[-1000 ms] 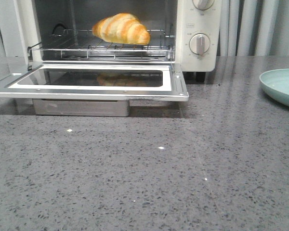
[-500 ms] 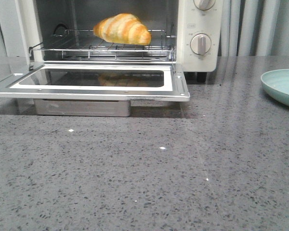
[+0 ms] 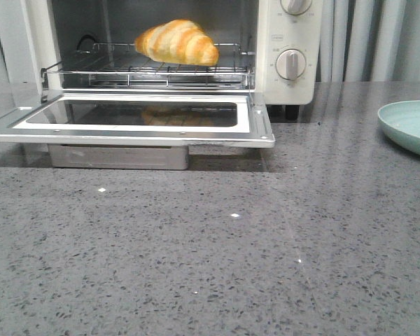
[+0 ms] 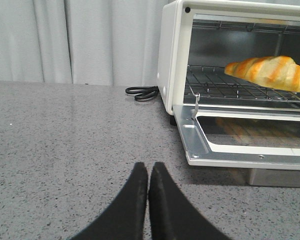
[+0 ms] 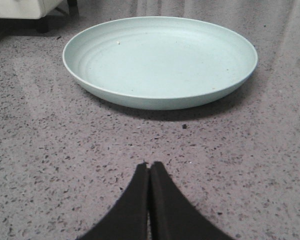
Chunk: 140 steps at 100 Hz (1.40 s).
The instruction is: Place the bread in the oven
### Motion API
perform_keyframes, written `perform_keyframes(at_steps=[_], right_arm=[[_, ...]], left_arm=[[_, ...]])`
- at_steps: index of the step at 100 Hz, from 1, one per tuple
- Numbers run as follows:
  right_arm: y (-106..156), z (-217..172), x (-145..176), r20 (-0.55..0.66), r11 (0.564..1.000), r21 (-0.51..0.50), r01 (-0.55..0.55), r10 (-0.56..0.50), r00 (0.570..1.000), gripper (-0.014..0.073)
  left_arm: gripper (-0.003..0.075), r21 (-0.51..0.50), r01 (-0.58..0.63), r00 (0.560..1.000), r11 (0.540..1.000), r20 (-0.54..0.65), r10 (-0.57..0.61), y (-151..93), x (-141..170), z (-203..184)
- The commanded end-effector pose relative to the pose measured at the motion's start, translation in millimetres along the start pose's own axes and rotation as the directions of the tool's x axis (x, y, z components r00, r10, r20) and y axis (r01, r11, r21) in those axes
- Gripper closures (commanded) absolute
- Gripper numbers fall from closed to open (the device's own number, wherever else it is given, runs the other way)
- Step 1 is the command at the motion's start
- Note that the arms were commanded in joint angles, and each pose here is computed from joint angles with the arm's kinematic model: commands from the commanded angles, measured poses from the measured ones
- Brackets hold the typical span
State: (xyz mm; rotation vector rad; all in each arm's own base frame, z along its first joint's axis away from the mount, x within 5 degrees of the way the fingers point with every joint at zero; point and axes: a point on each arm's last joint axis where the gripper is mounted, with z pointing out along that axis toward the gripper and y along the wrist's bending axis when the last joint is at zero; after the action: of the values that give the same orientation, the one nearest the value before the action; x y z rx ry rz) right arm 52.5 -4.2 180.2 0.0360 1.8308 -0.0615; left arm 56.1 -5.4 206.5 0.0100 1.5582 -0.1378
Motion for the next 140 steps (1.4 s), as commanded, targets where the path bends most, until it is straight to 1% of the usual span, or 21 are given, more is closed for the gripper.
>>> perform_keyframes(at_steps=[1,21,123,133,140], right_arm=[[-0.1,2.0,5.7,0.022,1.000,0.006,0.015,-0.015,1.000,0.0662],[-2.5,1.9,5.8,0.020,0.999,0.051,0.003,-0.004,1.000,0.0662],[-2.5,1.9,5.8,0.020,0.999,0.051,0.003,-0.004,1.000,0.0662],[-2.5,1.9,5.8,0.020,0.999,0.051,0.003,-0.004,1.000,0.0662],[-2.5,1.9,5.8,0.020,0.999,0.051,0.003,-0.004,1.000,0.0662]], left_arm=[[0.0741,0.000,0.018,0.997,1.000,0.074,-0.018,0.1,-6.1,0.4],[0.0742,0.000,0.018,0.997,1.000,0.074,-0.018,0.1,-6.1,0.4],[0.0742,0.000,0.018,0.997,1.000,0.070,-0.018,0.2,-4.8,0.6],[0.0741,0.002,0.013,0.996,1.000,0.093,-0.013,0.4,-1.5,-2.0],[0.0742,0.000,0.003,0.999,1.000,0.050,-0.003,0.5,1.7,-1.7]])
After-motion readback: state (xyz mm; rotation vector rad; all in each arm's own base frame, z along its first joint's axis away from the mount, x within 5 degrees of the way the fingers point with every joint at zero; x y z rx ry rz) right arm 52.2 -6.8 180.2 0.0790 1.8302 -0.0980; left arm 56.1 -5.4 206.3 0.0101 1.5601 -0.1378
